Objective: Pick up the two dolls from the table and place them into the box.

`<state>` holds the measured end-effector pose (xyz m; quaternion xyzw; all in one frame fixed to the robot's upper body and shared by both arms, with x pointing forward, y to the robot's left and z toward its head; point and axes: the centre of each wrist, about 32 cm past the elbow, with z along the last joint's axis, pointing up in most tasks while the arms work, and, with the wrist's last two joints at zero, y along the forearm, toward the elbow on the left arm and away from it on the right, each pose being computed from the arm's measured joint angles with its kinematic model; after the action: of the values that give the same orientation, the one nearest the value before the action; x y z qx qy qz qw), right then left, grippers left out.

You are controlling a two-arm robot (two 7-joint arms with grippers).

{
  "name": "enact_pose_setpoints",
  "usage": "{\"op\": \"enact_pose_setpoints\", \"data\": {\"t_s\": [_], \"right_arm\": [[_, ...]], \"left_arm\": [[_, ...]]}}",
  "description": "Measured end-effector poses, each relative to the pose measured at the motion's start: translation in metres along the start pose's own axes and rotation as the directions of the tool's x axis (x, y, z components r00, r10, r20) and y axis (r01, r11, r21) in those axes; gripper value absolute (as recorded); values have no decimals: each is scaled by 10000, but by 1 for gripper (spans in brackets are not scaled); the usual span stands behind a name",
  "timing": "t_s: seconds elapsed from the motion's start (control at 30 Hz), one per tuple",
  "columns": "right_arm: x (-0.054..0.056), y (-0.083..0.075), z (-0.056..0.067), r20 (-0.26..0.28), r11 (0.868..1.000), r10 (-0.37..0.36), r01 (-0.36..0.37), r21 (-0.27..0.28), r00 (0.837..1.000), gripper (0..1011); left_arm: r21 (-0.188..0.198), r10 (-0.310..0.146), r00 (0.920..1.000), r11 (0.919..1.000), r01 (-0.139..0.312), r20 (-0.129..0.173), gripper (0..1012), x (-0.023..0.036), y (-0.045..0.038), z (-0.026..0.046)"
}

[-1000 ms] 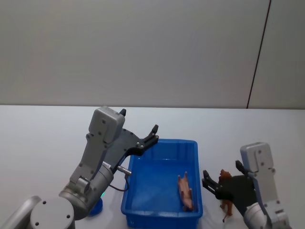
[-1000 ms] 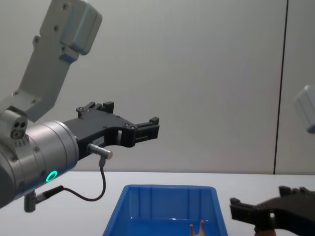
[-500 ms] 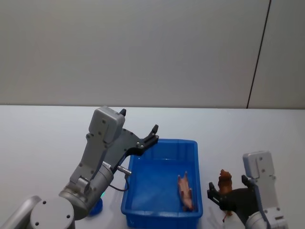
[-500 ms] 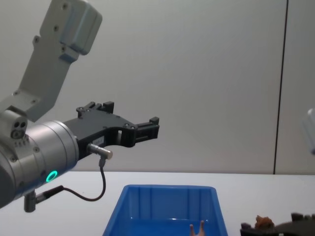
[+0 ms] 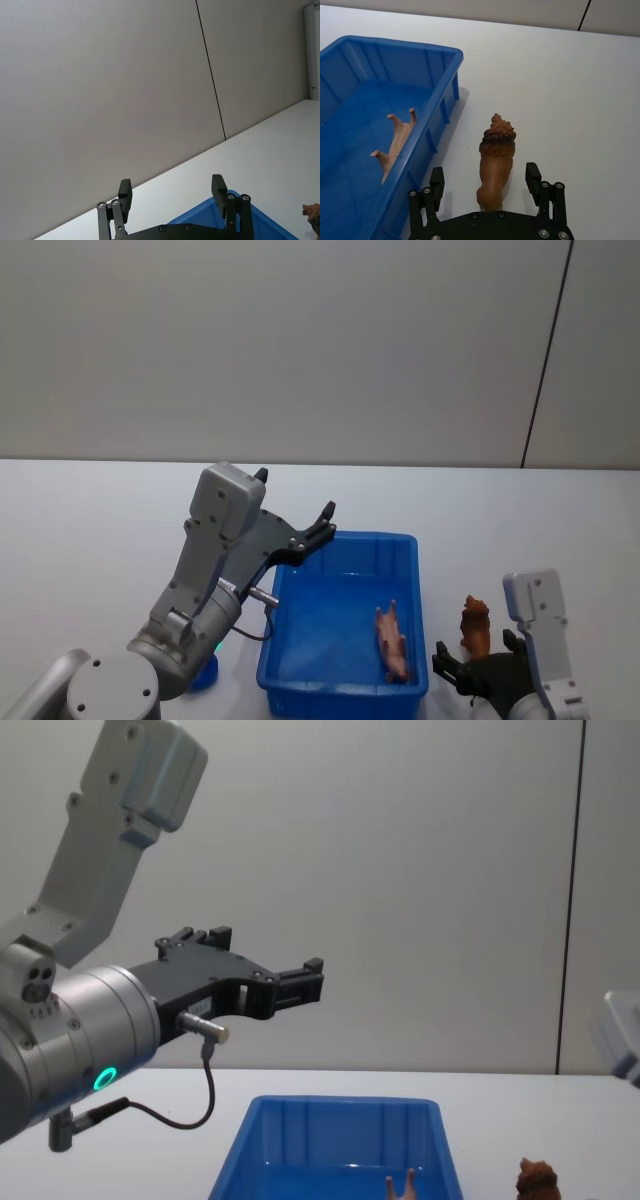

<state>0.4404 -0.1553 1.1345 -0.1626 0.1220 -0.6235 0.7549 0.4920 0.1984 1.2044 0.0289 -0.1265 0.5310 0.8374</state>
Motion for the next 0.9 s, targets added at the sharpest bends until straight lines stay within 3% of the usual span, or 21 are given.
{"op": "enact_pose_setpoints", "data": {"t_s": [0.17, 0.33, 0.73, 0.9], "right_arm": [[-6, 57, -22, -98, 9998, -45, 44, -175, 9999, 960], [-12, 102, -36, -164, 9995, -112, 107, -305, 9998, 855], [-34, 149, -18, -282, 9991, -211, 200, -380, 9994, 448], [-46, 138, 20, -272, 9994, -228, 222, -249, 9994, 344]], "left_arm": [[-1, 1, 10000, 10000, -1, -1, 1002, 0, 0, 0], [0, 1, 10000, 10000, -1, 0, 1002, 0, 0, 0], [0, 1, 10000, 10000, -1, 0, 1002, 0, 0, 0], [0, 0, 10000, 10000, 0, 0, 1002, 0, 0, 0]]}}
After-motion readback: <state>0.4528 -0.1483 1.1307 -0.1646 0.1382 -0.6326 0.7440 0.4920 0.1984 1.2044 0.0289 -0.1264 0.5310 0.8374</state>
